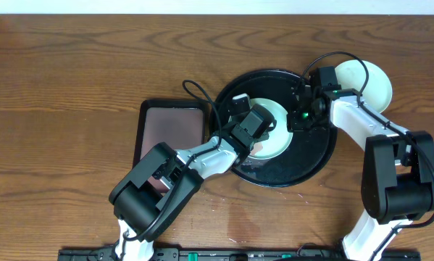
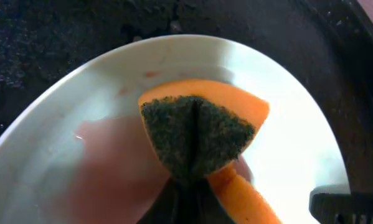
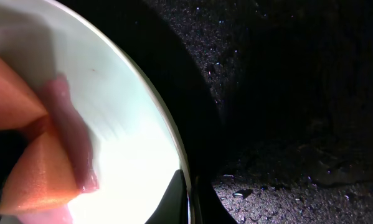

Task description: Clean dirty plates on tray and stack at the side

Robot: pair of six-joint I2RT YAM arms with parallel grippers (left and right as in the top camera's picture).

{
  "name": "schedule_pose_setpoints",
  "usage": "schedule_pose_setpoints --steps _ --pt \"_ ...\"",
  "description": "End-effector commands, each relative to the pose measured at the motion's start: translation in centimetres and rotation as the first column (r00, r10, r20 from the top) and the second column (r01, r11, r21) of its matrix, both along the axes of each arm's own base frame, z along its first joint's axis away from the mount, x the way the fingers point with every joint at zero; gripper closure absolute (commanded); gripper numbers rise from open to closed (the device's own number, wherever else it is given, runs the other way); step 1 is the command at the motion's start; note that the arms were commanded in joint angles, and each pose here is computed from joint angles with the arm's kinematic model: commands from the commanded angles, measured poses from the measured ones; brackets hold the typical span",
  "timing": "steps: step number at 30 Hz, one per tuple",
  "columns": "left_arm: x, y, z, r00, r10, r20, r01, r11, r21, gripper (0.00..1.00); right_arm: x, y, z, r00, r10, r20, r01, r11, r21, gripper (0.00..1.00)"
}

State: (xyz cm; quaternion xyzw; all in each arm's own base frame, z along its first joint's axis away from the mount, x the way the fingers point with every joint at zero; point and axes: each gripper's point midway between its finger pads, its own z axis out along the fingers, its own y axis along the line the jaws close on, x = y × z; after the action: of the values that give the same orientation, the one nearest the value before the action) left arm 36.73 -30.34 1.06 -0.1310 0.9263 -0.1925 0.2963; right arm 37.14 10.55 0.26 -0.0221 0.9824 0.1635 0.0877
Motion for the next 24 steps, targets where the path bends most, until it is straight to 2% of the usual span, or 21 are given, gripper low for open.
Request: schedule_pose_setpoints --steps 1,3,8,11,18,22,24 --pt "-0.9 2.2 -2.8 0.997 -0.009 -0.078 0.016 0.995 0.094 0.92 -1.3 0.2 -2.0 0.998 0.019 -0.062 -0.02 1.0 -0.023 0.99" --pt "-0.7 3.7 -2.4 0.996 0.01 -0.086 0.001 0.992 0.13 0.92 -1.3 0.0 -2.1 0.998 0.017 -0.062 -0.019 0.999 -0.031 0.99" --pt "0.2 10.3 1.3 0.985 0.165 -0.053 -0.145 0.954 0.264 0.92 -1.4 -0.3 -2.2 0.998 0.013 -0.064 -0.016 0.999 -0.051 0.99" --pt "0.6 13.0 4.6 0.985 0.173 -0.014 -0.161 0.94 0.3 0.92 -1.5 -0.4 -2.2 0.998 0.012 -0.069 -0.016 0.998 -0.054 0.99" --pt "-0.3 16.7 13.7 0.97 0.221 0.098 -0.238 0.947 0.214 0.92 -1.2 -0.1 -1.1 0.998 0.016 -0.055 -0.018 0.999 -0.04 0.99" --pt "-2.6 19.3 16.3 0.963 0.252 0.095 -0.267 0.939 0.218 0.92 -0.2 0.2 1.8 0.999 0.03 0.021 -0.03 0.999 -0.027 0.99" --pt "-4.1 21.3 16.5 0.958 0.281 0.061 -0.287 0.925 0.249 0.92 0.5 0.3 4.6 0.993 0.054 0.104 -0.051 0.998 -0.034 0.99"
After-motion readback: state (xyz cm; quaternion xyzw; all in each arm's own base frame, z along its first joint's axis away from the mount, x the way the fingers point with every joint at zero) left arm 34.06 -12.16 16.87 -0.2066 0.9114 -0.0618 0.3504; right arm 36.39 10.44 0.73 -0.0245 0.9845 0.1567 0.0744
